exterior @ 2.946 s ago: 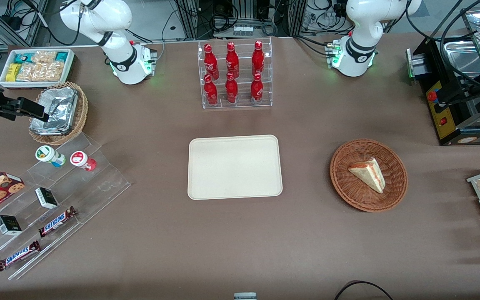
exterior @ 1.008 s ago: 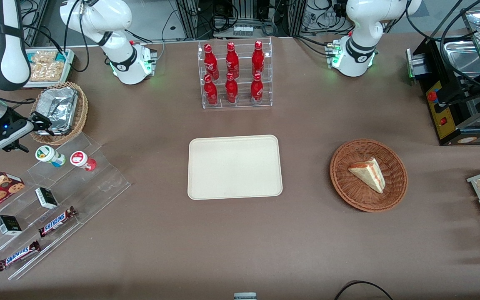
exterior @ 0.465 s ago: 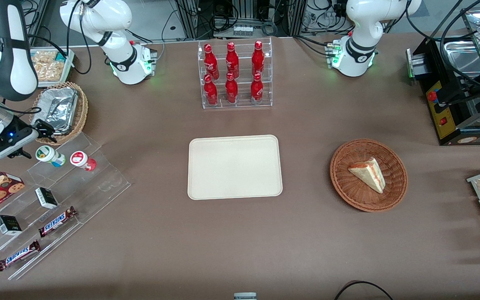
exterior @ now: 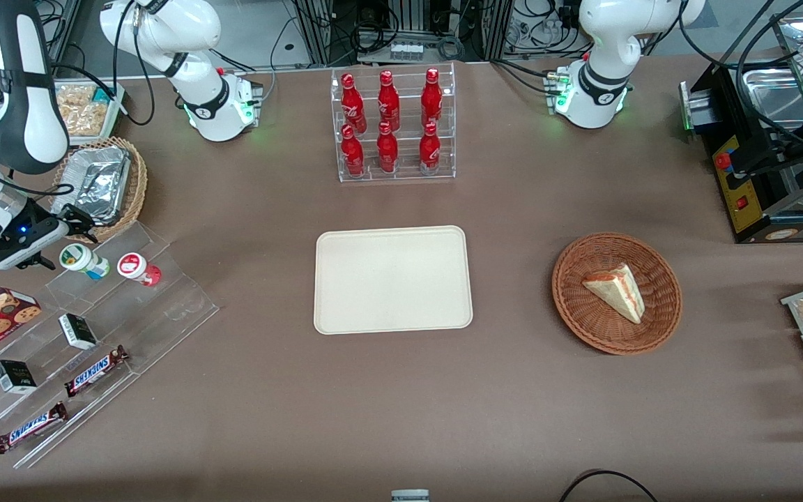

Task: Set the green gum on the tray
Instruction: 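Close the right gripper on the green gum container, then lift the gum container and carry it over the beige tray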

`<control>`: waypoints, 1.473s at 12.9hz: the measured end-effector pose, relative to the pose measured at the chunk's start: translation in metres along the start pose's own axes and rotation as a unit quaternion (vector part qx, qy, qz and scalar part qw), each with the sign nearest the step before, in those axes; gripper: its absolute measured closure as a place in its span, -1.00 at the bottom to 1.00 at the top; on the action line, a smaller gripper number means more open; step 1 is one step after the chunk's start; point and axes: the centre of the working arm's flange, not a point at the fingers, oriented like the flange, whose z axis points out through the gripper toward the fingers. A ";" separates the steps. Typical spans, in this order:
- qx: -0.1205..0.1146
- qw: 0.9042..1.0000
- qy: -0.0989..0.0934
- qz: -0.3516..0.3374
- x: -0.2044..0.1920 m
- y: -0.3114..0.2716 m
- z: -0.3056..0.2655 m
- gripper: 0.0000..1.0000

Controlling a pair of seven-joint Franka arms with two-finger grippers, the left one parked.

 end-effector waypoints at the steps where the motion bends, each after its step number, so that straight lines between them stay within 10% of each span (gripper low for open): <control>1: -0.001 1.000 0.000 -0.001 0.001 0.000 0.002 -1.00; 7: -0.002 1.000 -0.001 -0.003 0.004 0.000 0.006 -0.89; 10: -0.002 1.000 -0.001 -0.004 0.004 0.000 0.006 -0.17; 19: 0.043 0.999 -0.024 -0.017 0.053 0.000 -0.074 -0.18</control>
